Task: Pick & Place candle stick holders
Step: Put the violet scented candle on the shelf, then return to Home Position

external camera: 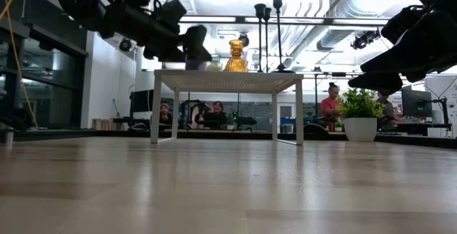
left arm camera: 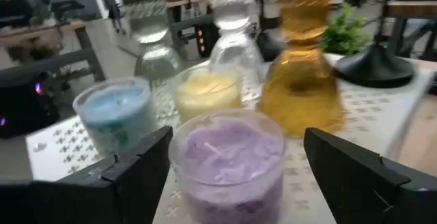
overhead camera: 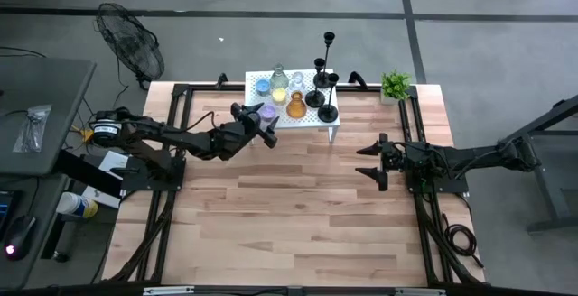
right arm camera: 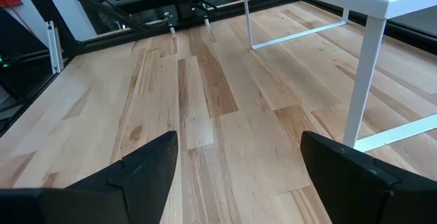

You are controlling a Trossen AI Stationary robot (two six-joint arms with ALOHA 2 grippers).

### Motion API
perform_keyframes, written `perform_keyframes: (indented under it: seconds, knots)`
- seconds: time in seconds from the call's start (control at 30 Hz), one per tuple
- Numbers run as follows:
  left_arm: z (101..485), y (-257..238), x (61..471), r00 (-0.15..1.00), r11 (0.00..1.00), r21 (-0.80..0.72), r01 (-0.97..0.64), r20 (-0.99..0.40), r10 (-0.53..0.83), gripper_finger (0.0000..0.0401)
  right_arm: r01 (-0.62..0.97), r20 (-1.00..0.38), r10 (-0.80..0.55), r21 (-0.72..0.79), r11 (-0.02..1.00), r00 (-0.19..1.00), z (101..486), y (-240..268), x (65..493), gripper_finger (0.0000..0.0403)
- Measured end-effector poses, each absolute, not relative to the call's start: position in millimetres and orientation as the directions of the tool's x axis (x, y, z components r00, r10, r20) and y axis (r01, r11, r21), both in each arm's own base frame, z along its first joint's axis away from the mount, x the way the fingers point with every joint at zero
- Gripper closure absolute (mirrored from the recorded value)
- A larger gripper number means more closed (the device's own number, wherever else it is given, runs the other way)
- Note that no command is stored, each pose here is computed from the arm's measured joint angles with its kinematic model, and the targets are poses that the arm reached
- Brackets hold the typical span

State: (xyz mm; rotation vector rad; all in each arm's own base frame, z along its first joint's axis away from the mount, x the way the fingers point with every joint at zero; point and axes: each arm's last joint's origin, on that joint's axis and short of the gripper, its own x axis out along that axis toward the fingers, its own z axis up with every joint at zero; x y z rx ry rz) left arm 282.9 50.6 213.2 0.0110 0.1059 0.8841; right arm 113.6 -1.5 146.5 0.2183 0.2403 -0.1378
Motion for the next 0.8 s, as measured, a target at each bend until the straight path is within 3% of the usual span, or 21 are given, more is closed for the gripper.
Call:
perform_keyframes:
  seconds: [0.27, 0.43, 0.57, 0.8]
  knots:
    - [231, 16, 275, 0.749, 0.750, 0.092, -0.655, -0.049, 0.661, 0.0076, 0.161, -0.250, -0.109, 0.197, 0.967, 0.962, 146, -1, 114, 0.0100]
    - [228, -6, 260, 0.901, 0.901, 0.016, -0.433, 0.032, 0.432, 0.0076, 0.160, -0.251, -0.108, 0.197, 0.967, 0.962, 146, -1, 114, 0.0100]
    - [209, -13, 241, 0.960, 0.964, -0.028, -0.266, 0.085, 0.267, 0.0076, 0.161, -0.251, -0.109, 0.197, 0.967, 0.962, 146, -1, 114, 0.0100]
    - [175, -8, 201, 0.948, 0.949, -0.167, -0.269, 0.128, 0.292, 0.0076, 0.160, -0.251, -0.108, 0.197, 0.967, 0.962, 146, -1, 114, 0.0100]
